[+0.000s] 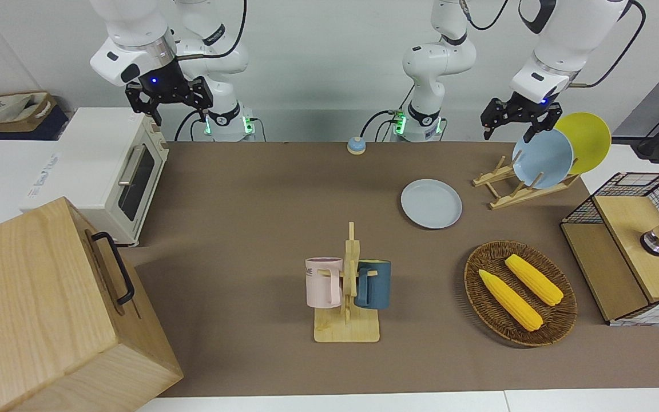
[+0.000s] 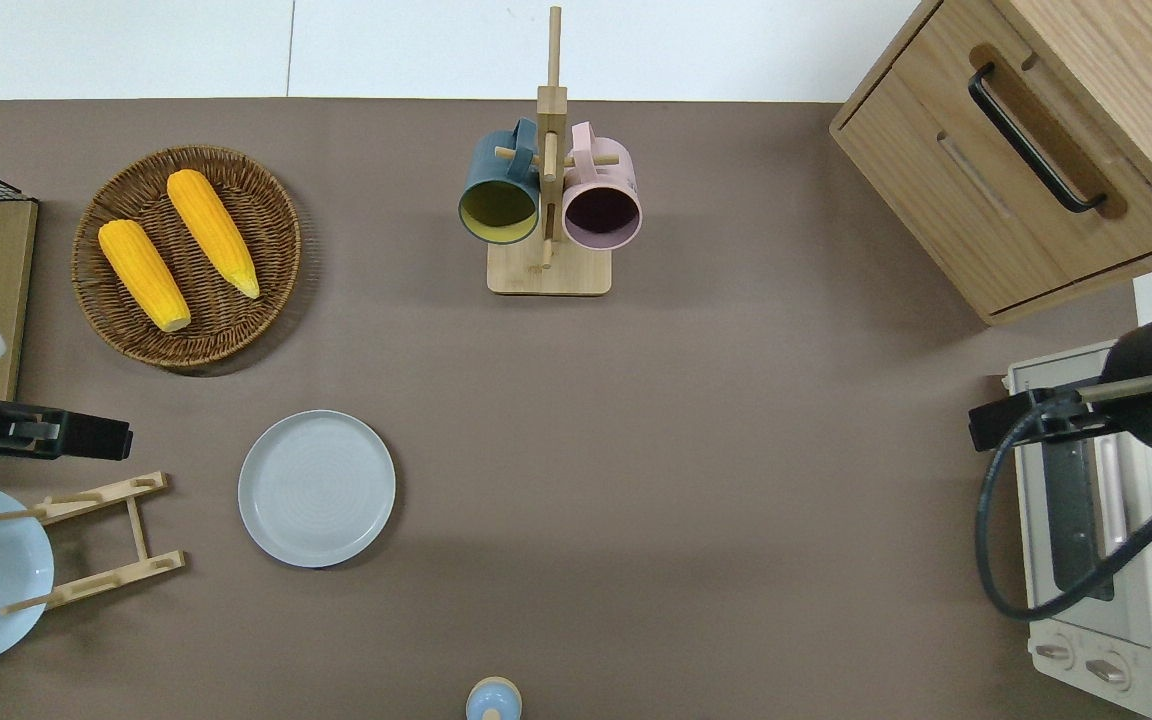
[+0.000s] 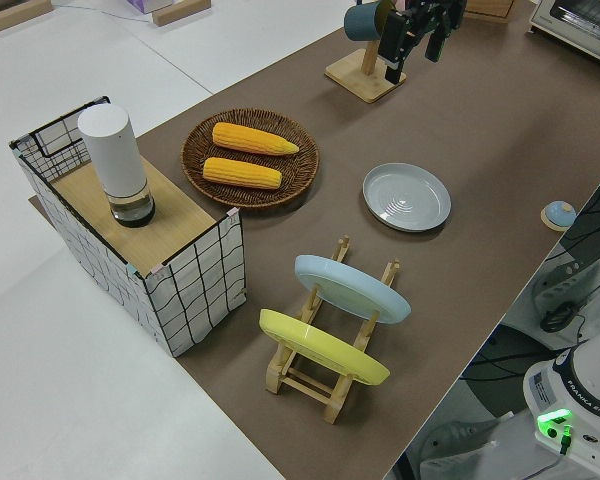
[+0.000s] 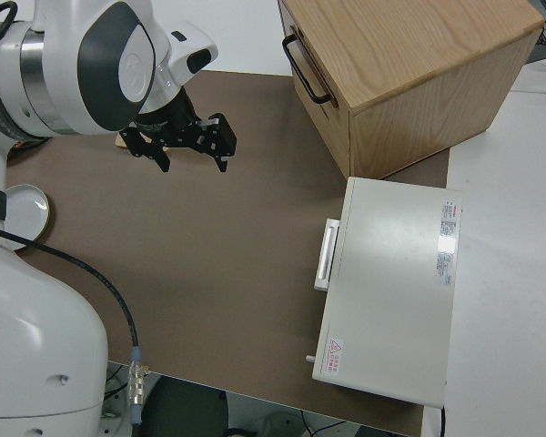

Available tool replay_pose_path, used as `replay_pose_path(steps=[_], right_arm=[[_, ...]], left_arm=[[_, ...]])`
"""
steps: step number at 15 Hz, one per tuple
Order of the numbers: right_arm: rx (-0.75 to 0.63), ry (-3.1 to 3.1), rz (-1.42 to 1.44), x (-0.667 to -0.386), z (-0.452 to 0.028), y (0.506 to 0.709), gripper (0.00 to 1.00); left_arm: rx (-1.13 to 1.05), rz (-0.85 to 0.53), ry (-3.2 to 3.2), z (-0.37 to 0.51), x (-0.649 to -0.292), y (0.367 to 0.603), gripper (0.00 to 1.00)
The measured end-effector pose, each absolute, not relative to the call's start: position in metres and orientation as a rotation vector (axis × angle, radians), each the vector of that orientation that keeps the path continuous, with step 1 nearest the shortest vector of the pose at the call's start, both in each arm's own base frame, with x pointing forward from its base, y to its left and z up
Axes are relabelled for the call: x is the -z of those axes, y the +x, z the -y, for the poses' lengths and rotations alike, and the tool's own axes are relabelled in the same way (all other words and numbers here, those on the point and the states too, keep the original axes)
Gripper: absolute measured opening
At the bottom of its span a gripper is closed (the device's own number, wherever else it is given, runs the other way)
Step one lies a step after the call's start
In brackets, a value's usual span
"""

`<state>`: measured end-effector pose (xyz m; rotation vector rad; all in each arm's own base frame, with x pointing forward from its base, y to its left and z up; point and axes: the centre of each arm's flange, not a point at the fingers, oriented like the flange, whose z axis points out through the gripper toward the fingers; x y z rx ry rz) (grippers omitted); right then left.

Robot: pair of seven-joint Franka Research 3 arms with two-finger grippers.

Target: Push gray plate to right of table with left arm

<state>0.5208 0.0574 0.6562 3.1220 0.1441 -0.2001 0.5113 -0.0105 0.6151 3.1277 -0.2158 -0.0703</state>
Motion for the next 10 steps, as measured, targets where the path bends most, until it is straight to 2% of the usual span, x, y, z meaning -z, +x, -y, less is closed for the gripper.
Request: replay_pose_path(steps=[10], right_arm=[[0.2,3.122,-0.144,-0.6562,-0.0574,0.5208,0.99]], left_arm=[[0.071,0.202,3.128,0.0058,-0.6158,0.5108,1.0]])
